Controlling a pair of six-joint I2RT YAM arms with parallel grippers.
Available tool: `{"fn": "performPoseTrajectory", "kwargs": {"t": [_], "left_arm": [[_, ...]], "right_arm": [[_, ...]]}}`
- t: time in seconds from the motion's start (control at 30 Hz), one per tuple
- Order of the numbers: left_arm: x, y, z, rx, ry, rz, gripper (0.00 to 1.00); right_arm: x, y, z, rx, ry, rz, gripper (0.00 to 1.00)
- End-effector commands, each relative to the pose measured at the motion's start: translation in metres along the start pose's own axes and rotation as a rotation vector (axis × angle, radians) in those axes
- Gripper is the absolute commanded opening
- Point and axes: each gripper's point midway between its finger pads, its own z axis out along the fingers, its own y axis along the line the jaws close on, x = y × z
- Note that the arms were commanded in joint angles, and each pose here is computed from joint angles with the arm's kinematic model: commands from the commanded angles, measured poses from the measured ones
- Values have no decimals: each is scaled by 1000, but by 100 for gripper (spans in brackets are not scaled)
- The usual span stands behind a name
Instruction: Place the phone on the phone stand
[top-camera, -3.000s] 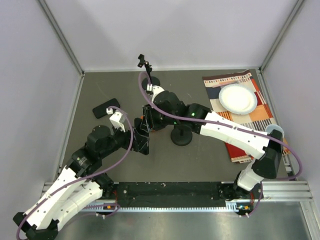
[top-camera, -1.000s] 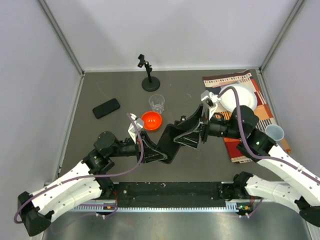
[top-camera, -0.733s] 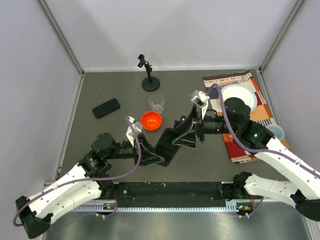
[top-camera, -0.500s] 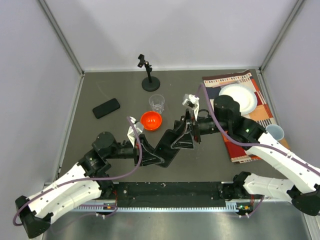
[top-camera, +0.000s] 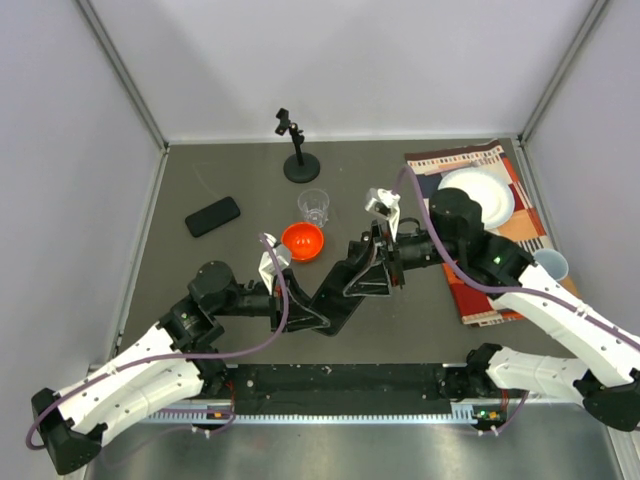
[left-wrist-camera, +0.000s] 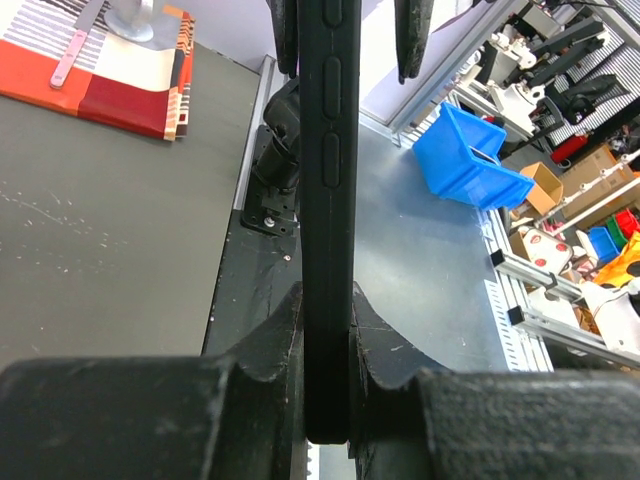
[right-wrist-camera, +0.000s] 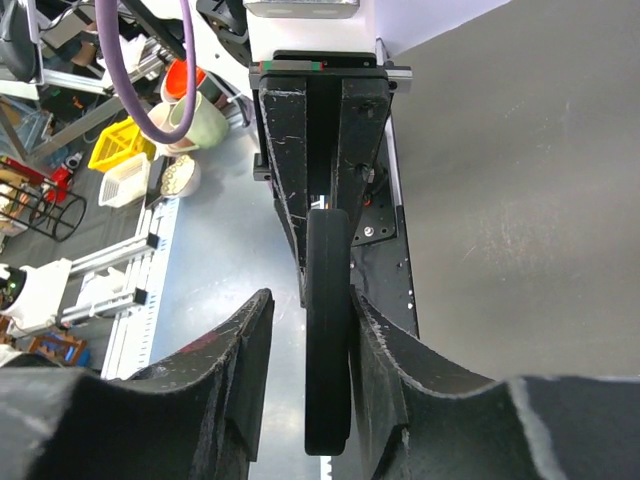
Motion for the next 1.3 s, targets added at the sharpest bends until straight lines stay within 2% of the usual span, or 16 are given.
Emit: {"fn": "performPoseTrajectory", "kwargs": {"t": [0.0, 0.13, 0.17, 0.2, 0.33, 0.43, 0.5, 0.53, 0.63, 0.67, 0.7, 0.77, 0.87, 0.93, 1.13, 1.27], "left_arm": [[-33, -26, -2, 77, -78, 124, 0], [-33, -25, -1, 75, -77, 121, 0], [-33, -25, -1, 73, -75, 122, 0], [-33, -25, -1, 72, -76, 124, 0], [-37, -19, -2, 24, -79, 120, 0], [-46, -4, -5, -91, -121, 112, 39], [-58, 10, -10, -189, -176, 117, 85], [-54, 19, -13, -242, -166, 105, 86], [-64, 40, -16, -355, -207, 123, 83], [-66, 45, -16, -378, -212, 121, 80], [-70, 53, -16, -415, -224, 116, 73], [-71, 70, -9, -468, -222, 107, 67], [-80, 93, -2, -562, -256, 137, 55], [-81, 113, 2, -677, -263, 163, 48], [-77, 142, 26, -816, -214, 199, 52], [-71, 157, 38, -848, -184, 215, 39]], "right_arm": [[-19, 7, -1, -24, -41, -63, 34], [-20, 8, 1, -42, -38, -56, 20], [-20, 10, 2, -58, -37, -64, 7], [-21, 12, 2, -72, -46, -75, 0], [-22, -4, -3, 41, -99, -117, 0], [-22, -22, -24, 221, -156, -152, 0], [-30, -26, -49, 343, -225, -171, 0], [-25, -29, -58, 392, -223, -159, 0], [-32, -36, -104, 621, -311, -166, 0], [-25, -49, -126, 760, -316, -131, 0], [-23, -47, -142, 821, -342, -119, 0], [-20, -53, -178, 989, -383, -96, 0], [-18, -46, -211, 1100, -452, -85, 0], [-18, -39, -223, 1122, -479, -81, 0], [-15, -34, -220, 1094, -444, -75, 0], [-13, -30, -214, 1052, -435, -83, 0]]}}
